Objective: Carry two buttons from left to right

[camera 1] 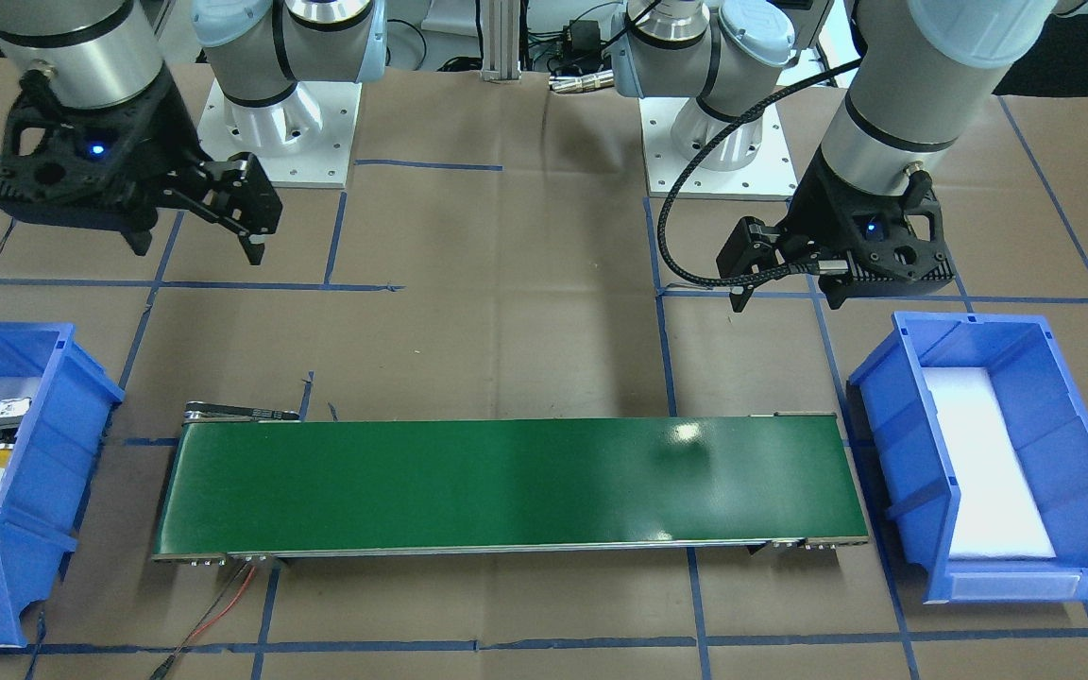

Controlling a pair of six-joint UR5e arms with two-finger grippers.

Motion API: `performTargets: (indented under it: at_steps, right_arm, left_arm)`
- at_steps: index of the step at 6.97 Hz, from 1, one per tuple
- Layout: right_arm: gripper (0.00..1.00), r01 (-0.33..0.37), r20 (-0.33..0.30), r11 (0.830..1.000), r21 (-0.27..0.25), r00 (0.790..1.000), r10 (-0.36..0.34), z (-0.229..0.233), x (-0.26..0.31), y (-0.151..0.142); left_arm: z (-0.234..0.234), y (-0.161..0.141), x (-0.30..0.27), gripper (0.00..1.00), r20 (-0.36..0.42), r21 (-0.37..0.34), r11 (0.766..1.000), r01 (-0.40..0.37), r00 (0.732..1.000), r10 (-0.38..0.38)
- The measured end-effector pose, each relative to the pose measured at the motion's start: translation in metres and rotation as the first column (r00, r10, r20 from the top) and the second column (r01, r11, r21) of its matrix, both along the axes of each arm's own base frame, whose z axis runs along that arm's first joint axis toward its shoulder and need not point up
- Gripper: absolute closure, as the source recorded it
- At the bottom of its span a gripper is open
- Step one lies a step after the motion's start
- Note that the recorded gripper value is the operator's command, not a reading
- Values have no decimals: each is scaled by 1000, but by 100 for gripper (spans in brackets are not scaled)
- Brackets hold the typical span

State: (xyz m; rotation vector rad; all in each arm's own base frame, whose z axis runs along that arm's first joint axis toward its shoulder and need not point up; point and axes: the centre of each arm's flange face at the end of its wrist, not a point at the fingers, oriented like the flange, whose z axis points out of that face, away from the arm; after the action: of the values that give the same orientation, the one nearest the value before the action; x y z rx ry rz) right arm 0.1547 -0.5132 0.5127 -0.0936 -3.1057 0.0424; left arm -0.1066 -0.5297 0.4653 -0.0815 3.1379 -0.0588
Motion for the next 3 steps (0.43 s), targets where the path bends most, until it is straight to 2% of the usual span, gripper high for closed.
performTargets:
  at_steps: [2,3]
  right_arm:
    - [1,-15,-2,1000,23,1000,15,-19,18,29]
    - [1,-24,4,1000,-14,1000,24,-24,20,40]
  left_arm:
    - [0,0,0,0,2,0,1000,-1,1000,1]
    - [0,0,0,0,2,-1,1000,-1,1000,1]
